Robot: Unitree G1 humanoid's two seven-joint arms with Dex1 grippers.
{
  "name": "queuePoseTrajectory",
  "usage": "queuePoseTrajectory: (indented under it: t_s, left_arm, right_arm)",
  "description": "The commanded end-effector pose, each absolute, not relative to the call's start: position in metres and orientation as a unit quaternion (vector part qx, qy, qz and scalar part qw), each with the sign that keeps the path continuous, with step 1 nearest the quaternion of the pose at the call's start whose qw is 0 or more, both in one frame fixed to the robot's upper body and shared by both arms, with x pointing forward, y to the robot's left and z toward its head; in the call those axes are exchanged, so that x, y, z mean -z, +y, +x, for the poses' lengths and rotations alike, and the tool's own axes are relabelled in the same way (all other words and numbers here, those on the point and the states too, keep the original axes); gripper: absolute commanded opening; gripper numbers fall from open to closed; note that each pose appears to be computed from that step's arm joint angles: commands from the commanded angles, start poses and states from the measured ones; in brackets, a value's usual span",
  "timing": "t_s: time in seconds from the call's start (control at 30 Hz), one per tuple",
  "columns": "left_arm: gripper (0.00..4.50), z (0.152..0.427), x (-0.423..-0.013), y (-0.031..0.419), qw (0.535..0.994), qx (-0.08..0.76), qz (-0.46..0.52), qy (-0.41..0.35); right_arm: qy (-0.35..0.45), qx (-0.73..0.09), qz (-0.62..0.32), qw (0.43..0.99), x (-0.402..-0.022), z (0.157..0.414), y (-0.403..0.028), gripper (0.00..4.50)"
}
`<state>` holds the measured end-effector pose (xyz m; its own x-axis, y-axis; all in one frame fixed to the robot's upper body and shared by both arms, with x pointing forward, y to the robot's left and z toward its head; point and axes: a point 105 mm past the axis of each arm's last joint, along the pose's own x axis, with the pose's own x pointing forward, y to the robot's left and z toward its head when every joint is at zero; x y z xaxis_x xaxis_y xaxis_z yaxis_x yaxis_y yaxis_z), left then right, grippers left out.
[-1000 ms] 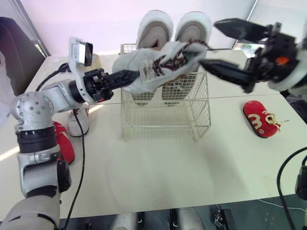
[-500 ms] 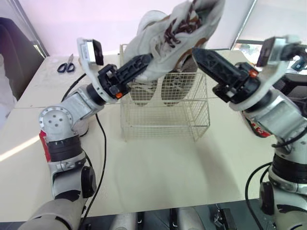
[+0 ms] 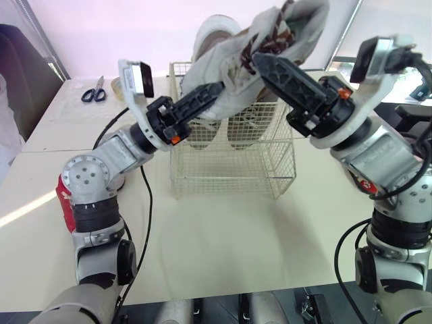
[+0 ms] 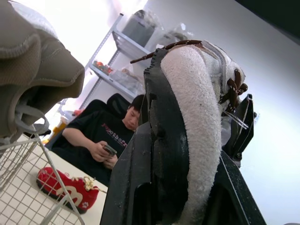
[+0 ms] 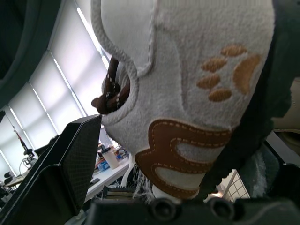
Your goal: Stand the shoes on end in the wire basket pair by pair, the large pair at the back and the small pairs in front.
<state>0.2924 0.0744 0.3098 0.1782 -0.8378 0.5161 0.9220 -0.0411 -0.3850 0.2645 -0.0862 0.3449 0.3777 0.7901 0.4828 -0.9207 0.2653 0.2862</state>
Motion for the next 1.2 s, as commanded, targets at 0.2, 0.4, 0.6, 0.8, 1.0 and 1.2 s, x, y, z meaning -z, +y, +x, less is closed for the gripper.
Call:
queuePoseTrajectory:
  t_s: [0.2,0.4,0.6,0.8,1.0,1.2]
  left_arm:
    - [0.31,0.282,-0.313,0.076,0.688,0.645,-0.324,-0.076]
    - [0.31,0.281,-0.313,0.079,0.692,0.642,-0.32,-0.076]
    - [3.11,0.281,-0.301,0.087,0.722,0.633,-0.275,-0.044]
    - [4.39,0.279,-0.284,0.118,0.765,0.622,-0.167,-0.001]
    - [4.39,0.285,-0.279,0.138,0.784,0.613,-0.1,0.015]
    - [4.39,0.283,-0.275,0.134,0.782,0.617,-0.088,0.008]
  right_arm:
    - [-0.17,-0.548,0.282,0.769,-0.363,0.251,-0.097,2.06]
    - [-0.165,-0.546,0.285,0.77,-0.362,0.252,-0.095,0.57]
    - [-0.155,-0.544,0.26,0.783,-0.359,0.251,-0.095,0.57]
    - [-0.13,-0.547,0.125,0.817,-0.363,0.273,-0.11,0.57]
    - [-0.099,-0.556,-0.121,0.816,-0.379,0.304,-0.136,0.57]
    - [-0.066,-0.629,-0.251,0.733,-0.374,0.307,-0.134,0.57]
